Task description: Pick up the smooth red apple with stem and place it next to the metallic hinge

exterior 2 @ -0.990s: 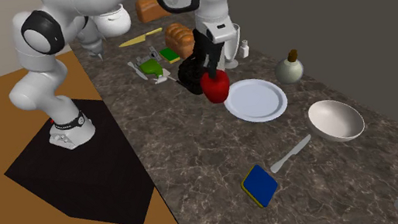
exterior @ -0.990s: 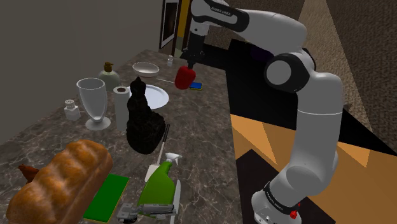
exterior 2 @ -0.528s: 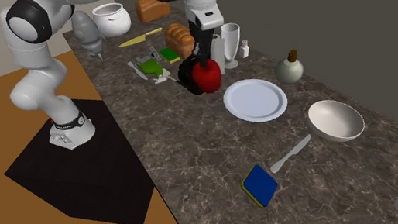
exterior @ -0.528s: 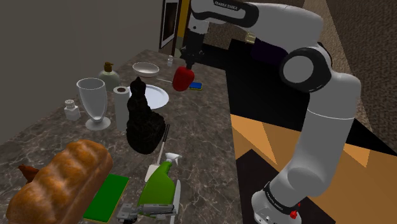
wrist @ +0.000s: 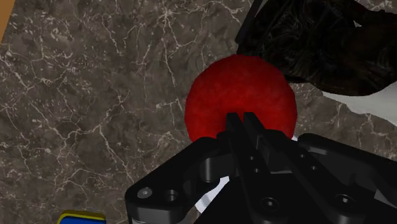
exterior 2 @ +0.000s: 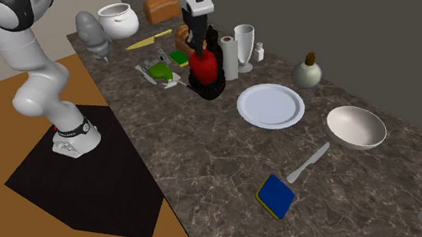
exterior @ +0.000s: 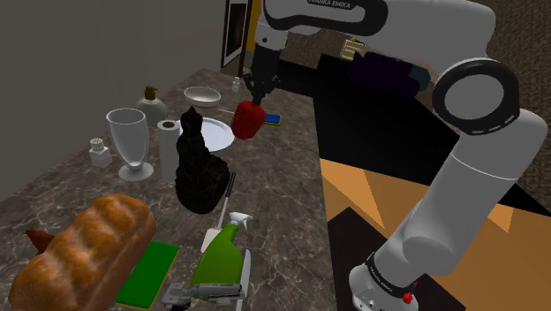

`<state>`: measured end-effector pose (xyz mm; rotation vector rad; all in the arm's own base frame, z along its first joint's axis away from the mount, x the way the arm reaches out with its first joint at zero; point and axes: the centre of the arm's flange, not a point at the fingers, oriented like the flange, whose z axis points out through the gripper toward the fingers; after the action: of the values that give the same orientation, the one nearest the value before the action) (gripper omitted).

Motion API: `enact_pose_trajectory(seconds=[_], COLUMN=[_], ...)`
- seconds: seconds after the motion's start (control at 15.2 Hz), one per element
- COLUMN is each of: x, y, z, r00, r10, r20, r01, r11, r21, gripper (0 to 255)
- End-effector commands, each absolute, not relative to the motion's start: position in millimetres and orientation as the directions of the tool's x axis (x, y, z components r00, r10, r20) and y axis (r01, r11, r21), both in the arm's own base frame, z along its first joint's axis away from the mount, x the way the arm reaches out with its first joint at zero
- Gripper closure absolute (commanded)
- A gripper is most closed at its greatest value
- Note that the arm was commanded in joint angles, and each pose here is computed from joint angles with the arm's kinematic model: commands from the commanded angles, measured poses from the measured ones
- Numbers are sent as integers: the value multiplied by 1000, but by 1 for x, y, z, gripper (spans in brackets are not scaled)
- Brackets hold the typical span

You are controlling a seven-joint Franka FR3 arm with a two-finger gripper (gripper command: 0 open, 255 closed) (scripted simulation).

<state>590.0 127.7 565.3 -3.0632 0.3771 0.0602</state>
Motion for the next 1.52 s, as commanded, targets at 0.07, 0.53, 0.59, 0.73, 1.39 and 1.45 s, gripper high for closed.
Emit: enact_pose_trajectory(seconds=[0.07,0.53,0.59,0.73,1.39,1.45], x=[562,500,492,474,385,377], y=[156,224,234,254,351,361], z=[569,575,576,578,588,589], r00=[969,969,969,969,969,969], r10=[-243,-243,-243,-243,-243,-243], r20=[-45,-45,-45,-45,-45,-45], r01=[-245,-245,-245,-245,-245,-245], r11=[-968,-968,-968,-968,-968,-968], r21=[-49,-49,-49,-49,-49,-49], gripper=[255,255,255,255,255,255])
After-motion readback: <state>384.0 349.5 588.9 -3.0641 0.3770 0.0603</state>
